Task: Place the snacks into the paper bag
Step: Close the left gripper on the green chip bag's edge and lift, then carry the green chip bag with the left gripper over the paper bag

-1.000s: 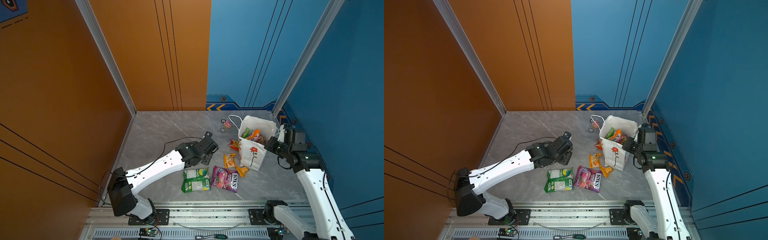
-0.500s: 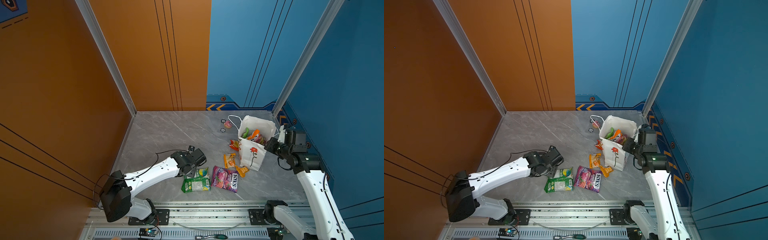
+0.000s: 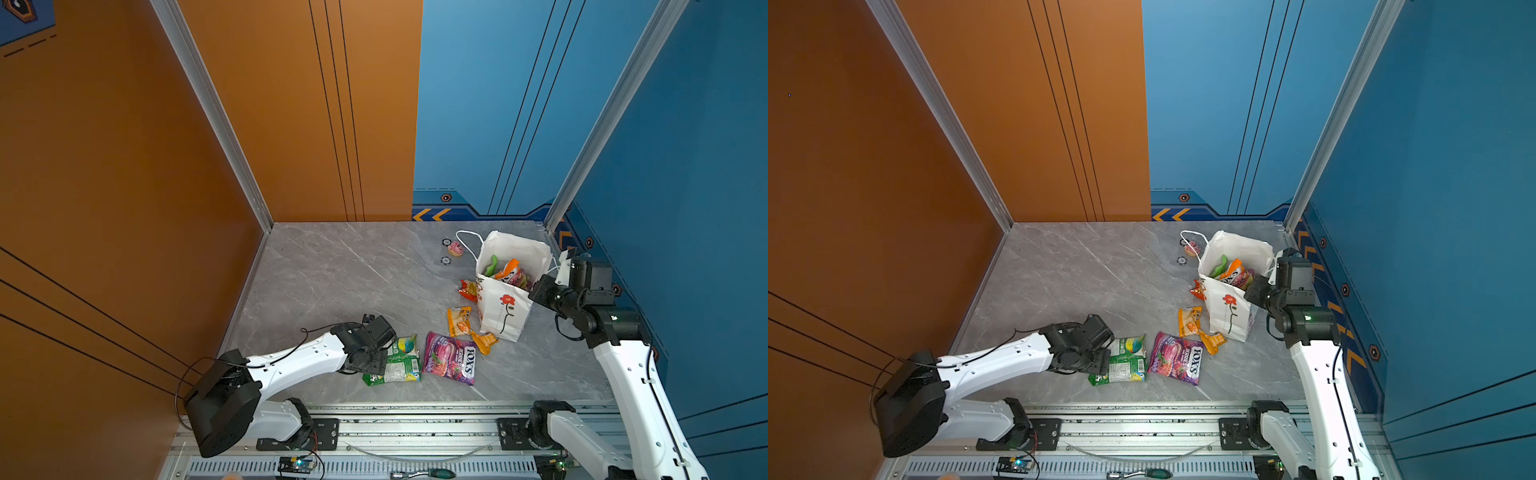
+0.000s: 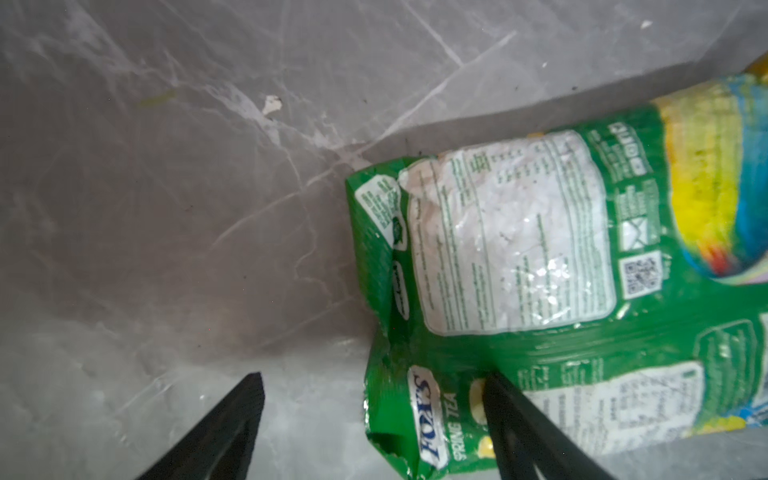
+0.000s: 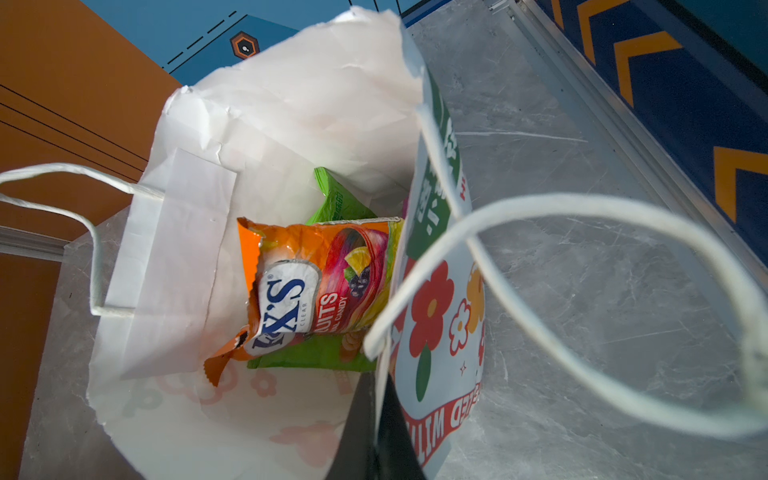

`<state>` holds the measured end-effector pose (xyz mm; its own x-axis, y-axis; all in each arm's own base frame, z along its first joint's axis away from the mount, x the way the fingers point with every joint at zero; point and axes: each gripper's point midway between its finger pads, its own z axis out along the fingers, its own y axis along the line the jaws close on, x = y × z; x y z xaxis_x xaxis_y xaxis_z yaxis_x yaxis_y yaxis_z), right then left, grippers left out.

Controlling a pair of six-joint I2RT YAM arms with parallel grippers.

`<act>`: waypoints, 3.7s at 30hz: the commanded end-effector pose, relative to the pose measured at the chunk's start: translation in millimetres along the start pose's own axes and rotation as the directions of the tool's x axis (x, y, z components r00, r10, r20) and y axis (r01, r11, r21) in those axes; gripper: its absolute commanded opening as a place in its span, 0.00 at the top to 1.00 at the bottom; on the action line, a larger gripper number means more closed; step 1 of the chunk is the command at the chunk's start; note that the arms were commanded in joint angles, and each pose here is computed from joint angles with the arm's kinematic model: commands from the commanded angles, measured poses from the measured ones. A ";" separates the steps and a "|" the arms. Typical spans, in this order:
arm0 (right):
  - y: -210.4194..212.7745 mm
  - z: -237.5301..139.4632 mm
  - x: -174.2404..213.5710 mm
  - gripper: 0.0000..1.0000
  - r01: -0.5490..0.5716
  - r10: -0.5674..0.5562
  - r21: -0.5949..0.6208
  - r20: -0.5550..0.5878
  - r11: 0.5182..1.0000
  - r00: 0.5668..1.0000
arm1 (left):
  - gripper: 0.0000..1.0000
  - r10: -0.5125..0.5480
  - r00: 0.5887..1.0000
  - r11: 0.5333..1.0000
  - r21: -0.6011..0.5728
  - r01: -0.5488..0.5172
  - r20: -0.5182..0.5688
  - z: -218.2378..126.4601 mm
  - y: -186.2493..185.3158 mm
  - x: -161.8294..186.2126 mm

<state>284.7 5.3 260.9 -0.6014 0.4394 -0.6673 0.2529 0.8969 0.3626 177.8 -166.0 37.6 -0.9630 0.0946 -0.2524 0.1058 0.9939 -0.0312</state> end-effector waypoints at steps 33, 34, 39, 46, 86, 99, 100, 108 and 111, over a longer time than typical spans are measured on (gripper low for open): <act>6.1 -1.7 -3.5 1.00 0.025 -0.024 -0.034 0.033 0.999 0.999 | 1.00 0.064 0.998 0.988 -0.139 -0.067 -0.024 18.1 2.2 2.6; 6.1 -1.3 -2.9 1.00 0.025 -0.024 -0.034 0.031 0.999 0.999 | 1.00 0.058 0.998 0.989 -0.136 -0.057 0.000 13.9 4.4 -0.5; 6.2 -1.6 -3.3 1.00 0.025 -0.024 -0.034 0.033 0.999 0.999 | 1.00 0.050 0.993 0.991 -0.126 -0.036 0.107 -6.8 11.4 -14.6; 7.5 -0.4 -3.1 1.00 0.025 -0.024 -0.038 0.029 0.999 0.999 | 1.00 0.032 0.972 0.996 -0.086 -0.012 0.233 -34.5 9.5 -33.3; 16.5 -5.3 -5.3 1.00 0.043 -0.042 -0.054 0.029 0.998 0.999 | 1.00 -0.074 0.780 0.997 0.029 0.071 0.621 -173.6 39.6 -117.8; 19.3 -4.0 -3.5 1.00 0.047 -0.045 -0.062 0.027 0.997 0.999 | 1.00 -0.223 0.691 0.974 0.189 0.126 0.688 -209.4 45.4 -158.2; 19.3 -4.1 -3.6 1.00 0.049 -0.047 -0.061 0.028 0.997 0.999 | 1.00 -0.224 0.687 0.973 0.197 0.120 0.691 -212.2 42.7 -161.6; 19.8 -5.0 -3.6 1.00 0.048 -0.047 -0.064 0.029 0.997 0.998 | 1.00 -0.239 0.664 0.960 0.276 0.051 0.708 -244.9 13.0 -193.9; 20.9 -6.5 -5.1 1.00 0.052 -0.050 -0.065 0.032 0.997 0.998 | 1.00 -0.222 0.668 0.953 0.303 -0.004 0.710 -257.7 -6.1 -206.7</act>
<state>286.9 17.2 261.4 -0.6088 0.4143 -0.6765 0.2100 0.9065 0.3662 304.1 -153.5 299.2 -0.5475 -0.1791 -0.8174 0.0801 0.9611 -0.2642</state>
